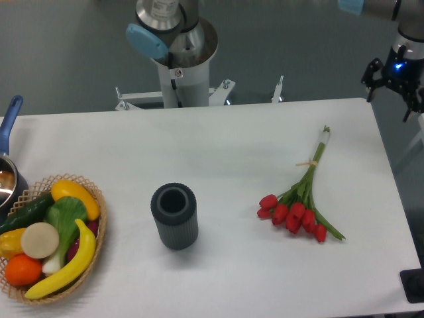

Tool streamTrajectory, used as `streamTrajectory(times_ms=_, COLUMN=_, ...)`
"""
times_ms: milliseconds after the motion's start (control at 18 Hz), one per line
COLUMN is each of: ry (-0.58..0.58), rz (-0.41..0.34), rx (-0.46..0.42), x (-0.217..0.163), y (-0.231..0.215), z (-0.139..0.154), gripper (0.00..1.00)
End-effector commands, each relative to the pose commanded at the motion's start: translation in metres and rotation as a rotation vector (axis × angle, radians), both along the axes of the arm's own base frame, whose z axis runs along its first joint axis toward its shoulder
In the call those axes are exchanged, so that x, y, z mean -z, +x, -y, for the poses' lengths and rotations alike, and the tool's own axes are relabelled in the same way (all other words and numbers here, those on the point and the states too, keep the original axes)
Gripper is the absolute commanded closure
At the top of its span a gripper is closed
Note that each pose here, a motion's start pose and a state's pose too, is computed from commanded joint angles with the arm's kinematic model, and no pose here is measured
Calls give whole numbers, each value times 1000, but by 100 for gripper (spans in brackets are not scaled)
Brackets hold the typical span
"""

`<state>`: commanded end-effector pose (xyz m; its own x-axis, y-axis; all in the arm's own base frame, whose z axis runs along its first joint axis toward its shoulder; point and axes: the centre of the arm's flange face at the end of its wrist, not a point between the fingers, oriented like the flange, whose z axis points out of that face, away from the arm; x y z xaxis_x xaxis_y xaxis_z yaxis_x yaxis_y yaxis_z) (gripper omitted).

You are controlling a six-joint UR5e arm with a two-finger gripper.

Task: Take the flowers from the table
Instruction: 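Move the open gripper over the green stems of the red tulips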

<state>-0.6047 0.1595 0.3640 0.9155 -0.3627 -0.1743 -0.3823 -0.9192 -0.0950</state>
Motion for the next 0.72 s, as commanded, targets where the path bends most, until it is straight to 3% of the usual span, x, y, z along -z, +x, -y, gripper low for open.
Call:
streamTrajectory(times_ms=333, ry=-8, rz=10, rx=8, x=3, y=8, z=-9, gripper=0)
streamTrajectory(times_ms=722, ry=8, rz=48, rx=-58, x=23, y=22, z=-15, gripper=0)
